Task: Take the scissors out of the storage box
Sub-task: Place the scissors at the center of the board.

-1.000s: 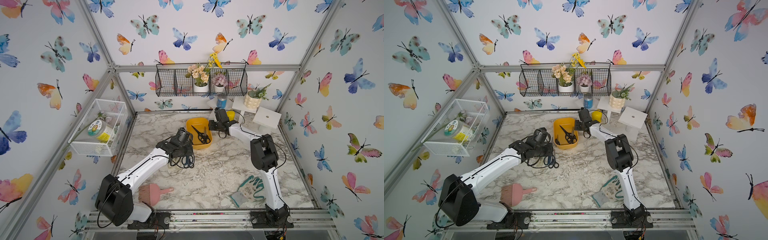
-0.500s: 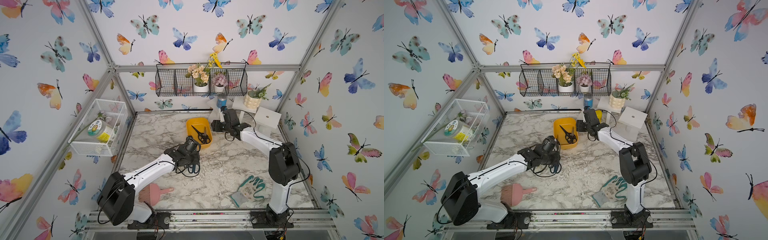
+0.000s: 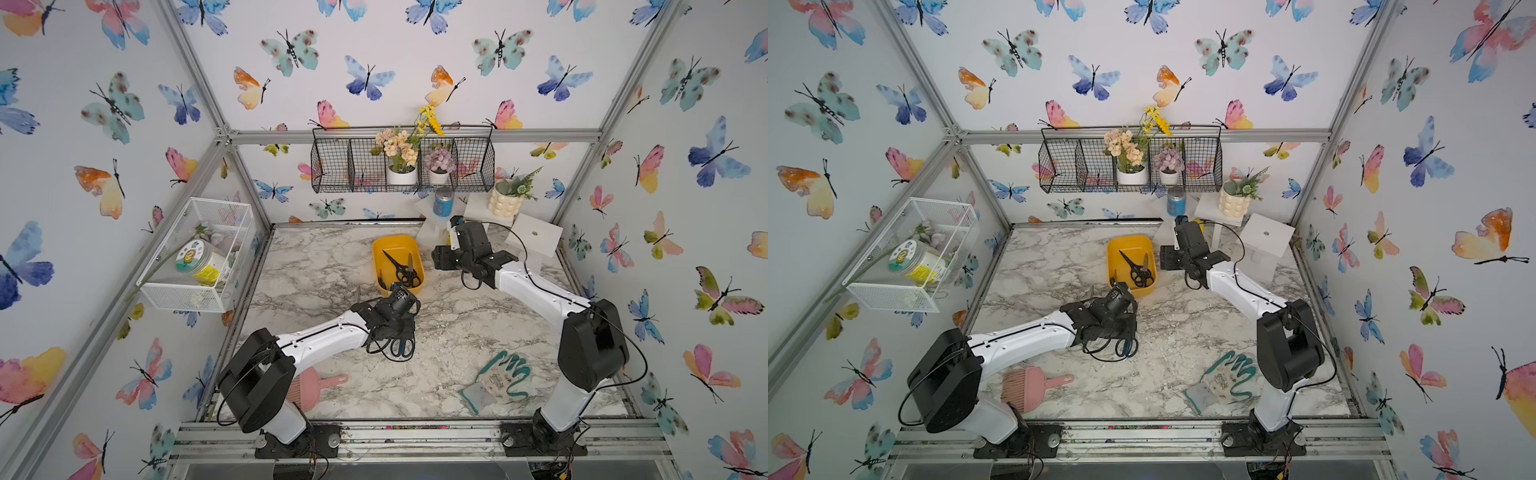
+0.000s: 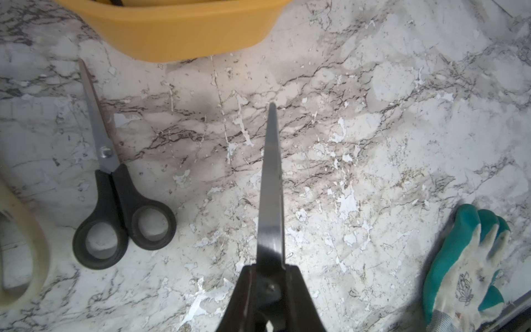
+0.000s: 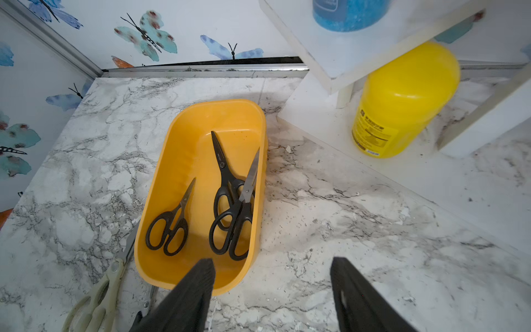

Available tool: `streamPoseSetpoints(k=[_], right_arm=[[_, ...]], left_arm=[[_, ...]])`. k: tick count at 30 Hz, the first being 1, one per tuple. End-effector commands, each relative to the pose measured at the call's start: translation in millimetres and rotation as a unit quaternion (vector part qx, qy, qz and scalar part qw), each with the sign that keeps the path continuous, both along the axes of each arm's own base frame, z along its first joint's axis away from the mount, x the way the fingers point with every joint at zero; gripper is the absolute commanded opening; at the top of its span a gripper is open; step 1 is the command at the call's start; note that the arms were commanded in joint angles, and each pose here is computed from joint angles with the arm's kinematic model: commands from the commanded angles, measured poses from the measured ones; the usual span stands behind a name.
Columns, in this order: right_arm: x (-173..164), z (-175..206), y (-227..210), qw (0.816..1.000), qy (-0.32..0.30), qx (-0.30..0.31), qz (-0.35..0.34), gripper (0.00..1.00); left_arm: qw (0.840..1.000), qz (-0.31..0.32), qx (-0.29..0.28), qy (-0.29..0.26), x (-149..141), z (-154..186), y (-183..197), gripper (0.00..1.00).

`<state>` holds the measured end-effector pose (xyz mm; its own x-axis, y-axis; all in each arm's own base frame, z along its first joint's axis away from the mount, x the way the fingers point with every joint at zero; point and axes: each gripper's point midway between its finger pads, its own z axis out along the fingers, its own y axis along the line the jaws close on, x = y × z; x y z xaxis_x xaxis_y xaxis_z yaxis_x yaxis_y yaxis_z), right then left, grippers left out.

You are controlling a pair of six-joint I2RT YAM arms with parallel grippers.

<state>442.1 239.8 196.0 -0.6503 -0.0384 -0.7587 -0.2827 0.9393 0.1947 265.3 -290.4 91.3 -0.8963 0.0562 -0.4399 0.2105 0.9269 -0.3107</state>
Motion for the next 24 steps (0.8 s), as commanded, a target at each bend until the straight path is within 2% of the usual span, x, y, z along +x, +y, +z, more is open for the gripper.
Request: streamPoseSetpoints(k=[1, 9, 16, 24], right_arm=[[-12.7, 4.8, -21.0, 0.999, -0.006, -0.037, -0.019, 0.7], [-37.2, -5.8, -31.2, 0.999, 0.006, -0.023, -0.022, 0.7], [-40.2, -5.9, -30.6, 1.0, 0.008, -0.015, -0.02, 0.7], [-38.8, -14.0, -24.9, 1.0, 0.017, -0.002, -0.017, 0.7]], left_arm=[[1.0, -0.007, -0.003, 0.002, 7.8, -4.9, -16.6, 0.0], [0.999, -0.002, 0.026, 0.032, 22.3, -34.5, -27.3, 0.0], [0.996, 0.007, 0.069, 0.058, 39.0, -64.4, -4.9, 0.0], [0.995, -0.01, 0.1, 0.025, 77.6, -62.7, 3.1, 0.0]])
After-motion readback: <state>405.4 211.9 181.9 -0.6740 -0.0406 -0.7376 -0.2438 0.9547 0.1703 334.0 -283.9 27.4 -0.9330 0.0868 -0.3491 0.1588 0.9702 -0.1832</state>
